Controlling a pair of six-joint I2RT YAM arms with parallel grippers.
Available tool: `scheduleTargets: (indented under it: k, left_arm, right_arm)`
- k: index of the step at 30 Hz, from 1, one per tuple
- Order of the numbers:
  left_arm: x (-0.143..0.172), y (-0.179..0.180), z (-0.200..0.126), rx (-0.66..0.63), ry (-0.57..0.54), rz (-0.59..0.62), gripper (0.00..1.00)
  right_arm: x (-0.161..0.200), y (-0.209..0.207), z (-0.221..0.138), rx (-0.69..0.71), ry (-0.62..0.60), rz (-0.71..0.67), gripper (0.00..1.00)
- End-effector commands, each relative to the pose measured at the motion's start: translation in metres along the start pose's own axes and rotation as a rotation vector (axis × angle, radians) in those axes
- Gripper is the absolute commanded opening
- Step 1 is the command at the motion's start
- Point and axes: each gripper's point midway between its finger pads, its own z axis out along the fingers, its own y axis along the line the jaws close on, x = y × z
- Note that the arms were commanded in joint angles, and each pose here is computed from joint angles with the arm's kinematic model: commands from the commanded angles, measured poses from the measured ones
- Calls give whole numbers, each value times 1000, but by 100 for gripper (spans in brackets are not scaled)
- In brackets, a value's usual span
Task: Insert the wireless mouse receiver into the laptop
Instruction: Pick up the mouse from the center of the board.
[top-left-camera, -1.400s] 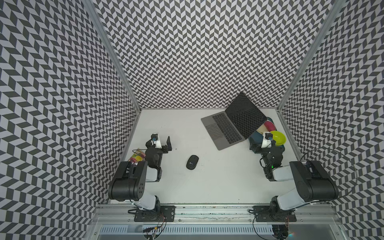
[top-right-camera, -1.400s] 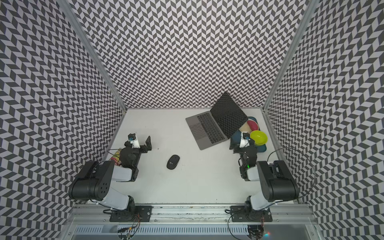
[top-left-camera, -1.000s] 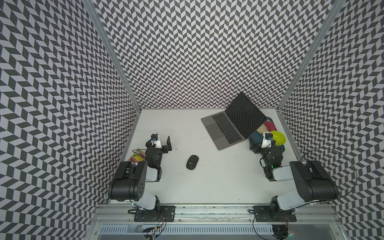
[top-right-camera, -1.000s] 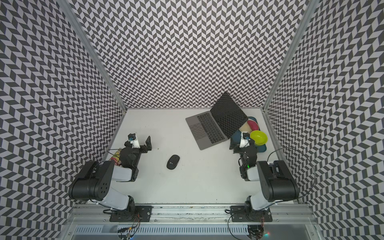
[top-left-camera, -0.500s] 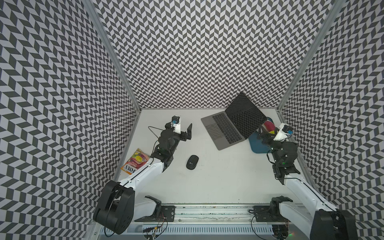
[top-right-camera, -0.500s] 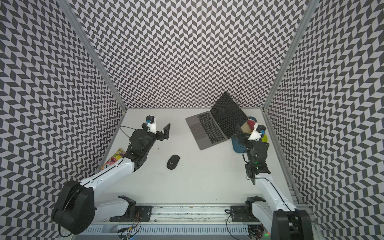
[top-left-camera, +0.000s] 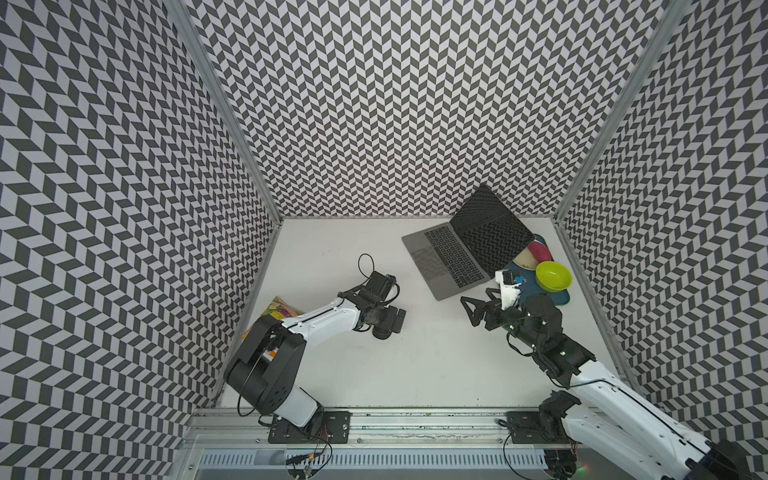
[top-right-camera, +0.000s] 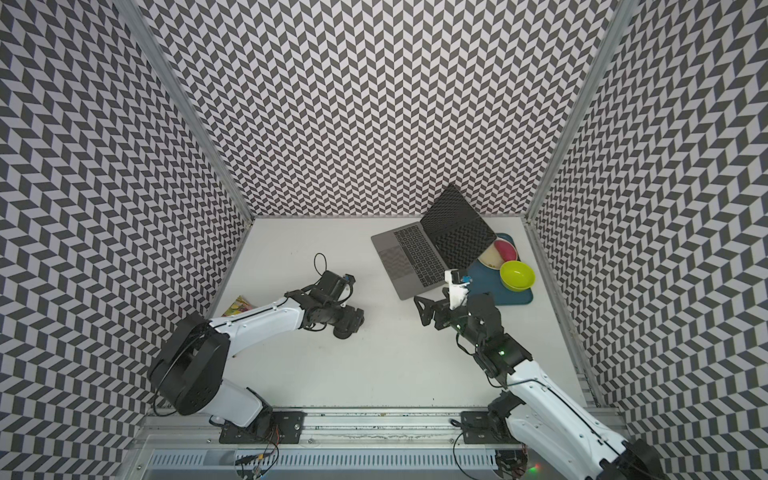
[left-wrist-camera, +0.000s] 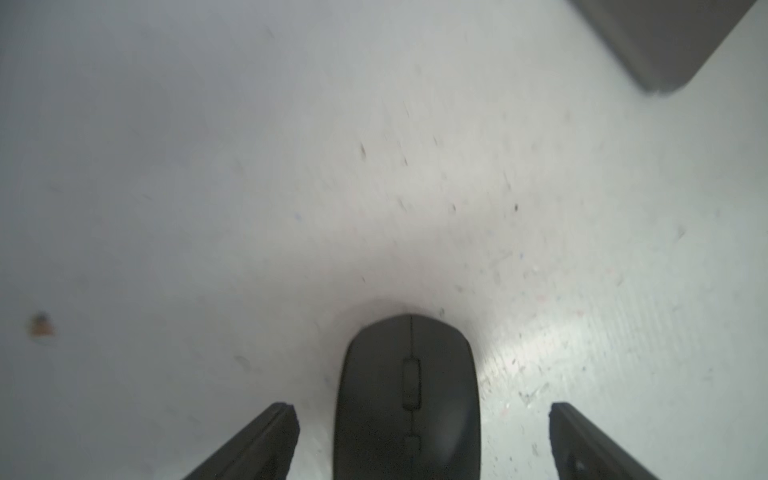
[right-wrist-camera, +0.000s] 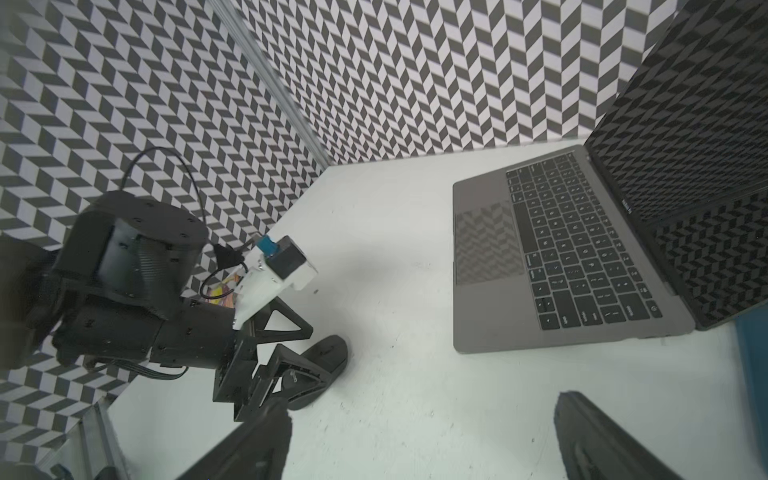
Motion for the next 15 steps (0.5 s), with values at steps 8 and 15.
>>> scheduleTargets:
  k: [8, 15]
  left_arm:
    - [2, 3, 9, -72, 53, 35, 54]
    - [-63, -42, -52, 302, -288, -182, 47]
  right_arm:
    - [6, 10, 9, -33, 10, -44, 100]
    - [29, 58, 6, -226, -49, -234, 100]
